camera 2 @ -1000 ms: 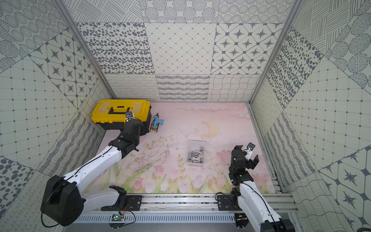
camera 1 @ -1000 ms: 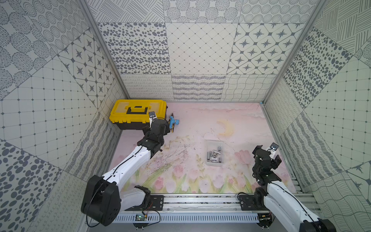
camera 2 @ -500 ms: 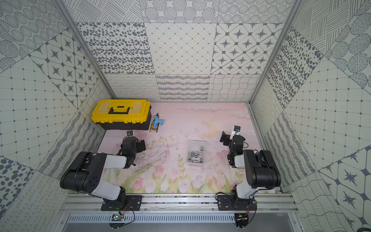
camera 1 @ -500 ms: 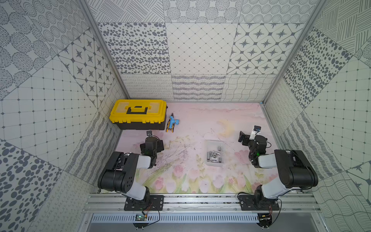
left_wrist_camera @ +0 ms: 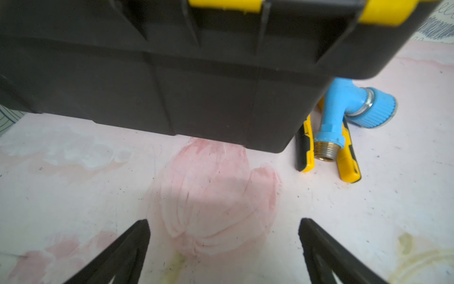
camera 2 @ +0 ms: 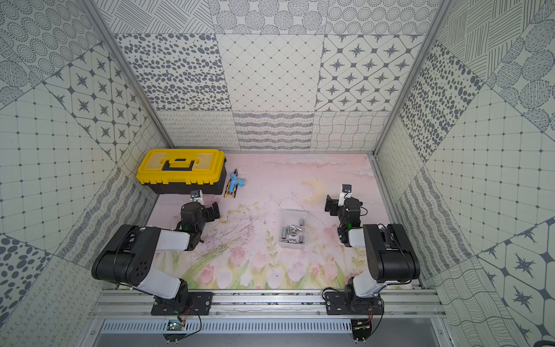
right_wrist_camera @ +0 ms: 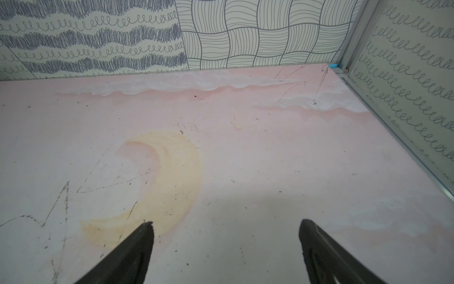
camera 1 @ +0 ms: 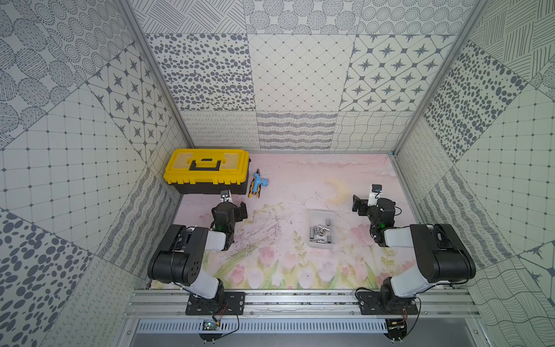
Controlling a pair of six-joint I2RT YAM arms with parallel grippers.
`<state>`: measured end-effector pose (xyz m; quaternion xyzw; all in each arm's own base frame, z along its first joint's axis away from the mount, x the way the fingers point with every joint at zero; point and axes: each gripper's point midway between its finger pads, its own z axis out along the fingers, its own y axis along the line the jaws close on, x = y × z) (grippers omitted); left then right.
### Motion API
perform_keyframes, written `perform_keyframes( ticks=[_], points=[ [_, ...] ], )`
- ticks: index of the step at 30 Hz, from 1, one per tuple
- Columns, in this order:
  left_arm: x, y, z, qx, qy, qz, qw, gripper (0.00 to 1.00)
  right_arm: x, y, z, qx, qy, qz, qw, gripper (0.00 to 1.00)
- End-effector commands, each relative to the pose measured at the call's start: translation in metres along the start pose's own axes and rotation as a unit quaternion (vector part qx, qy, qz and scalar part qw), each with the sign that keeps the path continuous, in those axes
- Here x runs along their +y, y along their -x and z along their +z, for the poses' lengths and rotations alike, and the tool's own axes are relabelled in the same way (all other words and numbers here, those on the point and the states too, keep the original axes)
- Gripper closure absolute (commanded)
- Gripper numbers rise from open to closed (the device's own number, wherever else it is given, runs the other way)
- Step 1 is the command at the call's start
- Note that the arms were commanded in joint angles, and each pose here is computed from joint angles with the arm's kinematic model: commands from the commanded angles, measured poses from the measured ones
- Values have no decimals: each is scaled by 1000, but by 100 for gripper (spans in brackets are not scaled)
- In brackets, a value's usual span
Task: Put the socket on the desktop into the storage box
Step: Reset both arms
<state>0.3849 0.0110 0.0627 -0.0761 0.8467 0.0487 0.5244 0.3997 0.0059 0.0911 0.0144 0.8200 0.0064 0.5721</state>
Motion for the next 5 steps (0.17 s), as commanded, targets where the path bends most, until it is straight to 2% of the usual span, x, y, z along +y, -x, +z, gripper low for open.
perform_keyframes(
  ticks=[1,5],
  points=[
    [-7,20,0,-36,-18,0,999,0,2,15,2,-20,1,-6,1000,3],
    [-7,20,0,-37,-18,0,999,0,3,15,1,-21,4,-7,1000,3]
  ],
)
